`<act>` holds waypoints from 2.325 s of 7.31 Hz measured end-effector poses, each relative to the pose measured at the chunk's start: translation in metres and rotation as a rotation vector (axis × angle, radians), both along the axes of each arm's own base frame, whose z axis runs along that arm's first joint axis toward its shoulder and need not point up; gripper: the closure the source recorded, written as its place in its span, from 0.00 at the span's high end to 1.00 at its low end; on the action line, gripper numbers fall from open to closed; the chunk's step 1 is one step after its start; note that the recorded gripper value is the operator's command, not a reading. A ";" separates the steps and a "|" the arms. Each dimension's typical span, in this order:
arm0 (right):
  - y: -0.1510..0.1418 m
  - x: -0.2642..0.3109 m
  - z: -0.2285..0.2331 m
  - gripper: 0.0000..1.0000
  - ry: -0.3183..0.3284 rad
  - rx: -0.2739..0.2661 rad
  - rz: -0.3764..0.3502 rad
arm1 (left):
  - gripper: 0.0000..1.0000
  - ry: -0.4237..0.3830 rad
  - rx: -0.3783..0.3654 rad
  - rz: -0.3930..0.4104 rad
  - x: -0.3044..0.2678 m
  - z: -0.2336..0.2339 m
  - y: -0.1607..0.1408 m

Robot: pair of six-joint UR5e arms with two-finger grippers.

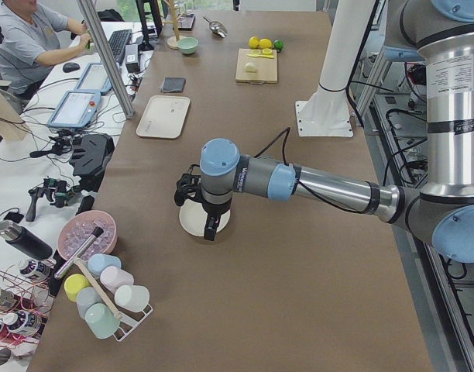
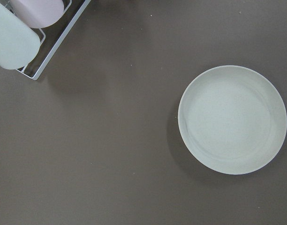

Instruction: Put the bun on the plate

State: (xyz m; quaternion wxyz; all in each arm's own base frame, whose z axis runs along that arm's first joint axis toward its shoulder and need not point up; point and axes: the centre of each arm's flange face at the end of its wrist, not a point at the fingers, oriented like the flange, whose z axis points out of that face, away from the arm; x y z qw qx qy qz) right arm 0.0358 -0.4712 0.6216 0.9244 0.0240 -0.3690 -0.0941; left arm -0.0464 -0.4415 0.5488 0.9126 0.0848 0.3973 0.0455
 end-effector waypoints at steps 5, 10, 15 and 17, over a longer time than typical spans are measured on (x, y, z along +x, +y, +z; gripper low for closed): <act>0.001 0.000 -0.002 1.00 -0.002 0.005 0.001 | 0.97 0.012 -0.054 -0.003 -0.001 0.025 0.015; 0.002 0.000 -0.005 1.00 -0.003 0.011 0.002 | 0.98 0.134 0.005 0.004 -0.001 -0.012 0.025; 0.001 -0.001 -0.006 1.00 -0.003 0.006 0.008 | 1.00 0.136 0.110 -0.071 -0.028 0.018 0.052; 0.001 -0.001 -0.006 1.00 -0.003 0.005 0.009 | 1.00 0.138 0.136 -0.044 -0.022 0.024 0.051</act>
